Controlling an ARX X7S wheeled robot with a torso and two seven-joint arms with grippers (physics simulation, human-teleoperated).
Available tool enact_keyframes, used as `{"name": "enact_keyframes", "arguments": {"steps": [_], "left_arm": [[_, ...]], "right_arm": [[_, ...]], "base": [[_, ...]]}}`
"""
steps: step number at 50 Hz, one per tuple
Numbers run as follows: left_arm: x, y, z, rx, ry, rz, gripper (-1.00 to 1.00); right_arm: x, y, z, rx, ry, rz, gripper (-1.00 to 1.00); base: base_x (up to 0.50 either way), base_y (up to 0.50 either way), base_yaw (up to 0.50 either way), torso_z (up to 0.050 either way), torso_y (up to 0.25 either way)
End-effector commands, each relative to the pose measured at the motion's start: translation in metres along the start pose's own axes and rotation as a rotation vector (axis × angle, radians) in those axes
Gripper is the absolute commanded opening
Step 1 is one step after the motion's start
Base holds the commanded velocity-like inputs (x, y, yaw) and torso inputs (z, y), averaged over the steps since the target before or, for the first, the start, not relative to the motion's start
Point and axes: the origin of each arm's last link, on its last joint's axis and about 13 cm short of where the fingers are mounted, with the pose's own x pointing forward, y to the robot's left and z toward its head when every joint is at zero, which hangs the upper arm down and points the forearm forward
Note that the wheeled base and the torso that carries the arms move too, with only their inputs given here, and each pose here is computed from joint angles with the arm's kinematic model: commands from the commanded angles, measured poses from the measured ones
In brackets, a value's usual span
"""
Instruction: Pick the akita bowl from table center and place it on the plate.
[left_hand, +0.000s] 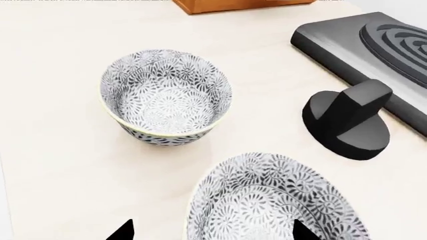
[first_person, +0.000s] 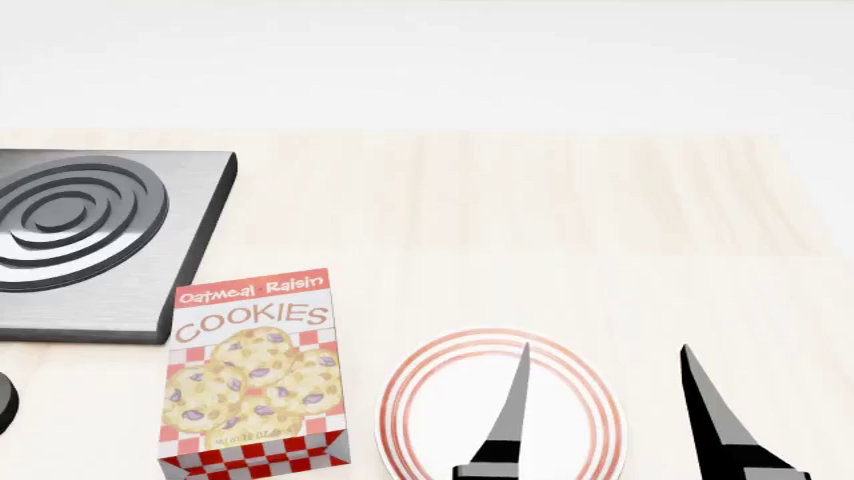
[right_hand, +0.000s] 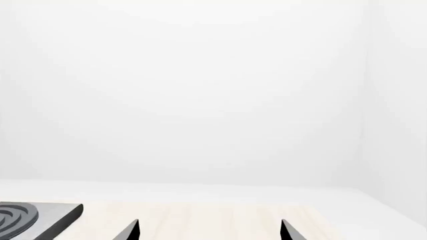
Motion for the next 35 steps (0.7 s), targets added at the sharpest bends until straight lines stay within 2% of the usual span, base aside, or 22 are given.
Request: {"name": "enact_keyframes", "arguments": {"steps": [1, 16, 17, 35], "left_arm": [[0.0042, 0.0017, -0.0054, 0.015, 0.020, 0.012, 1.00], [0.0072, 0.0019, -0.0121, 0.017, 0.042, 0.004, 1.00], [0.0074, 0.0023, -0.0129, 0.017, 0.046, 0.006, -1.00], [0.0051, 0.0043, -0.0114, 0.007, 0.060, 0.018, -1.00]], "right_arm": [[0.0002, 0.0002, 0.0000, -0.002, 0.000, 0.000, 1.00], [-0.0002, -0.0003, -0.0004, -0.003, 0.000, -0.001, 1.00], [-0.0003, -0.0003, -0.0002, -0.003, 0.000, -0.001, 1.00], [0.0001, 0.0005, -0.0002, -0.004, 0.002, 0.000, 1.00]], "base": [[0.00, 0.00, 0.00, 0.000, 0.000], [0.00, 0.00, 0.00, 0.000, 0.000], [0.00, 0.00, 0.00, 0.000, 0.000], [0.00, 0.00, 0.00, 0.000, 0.000]]}}
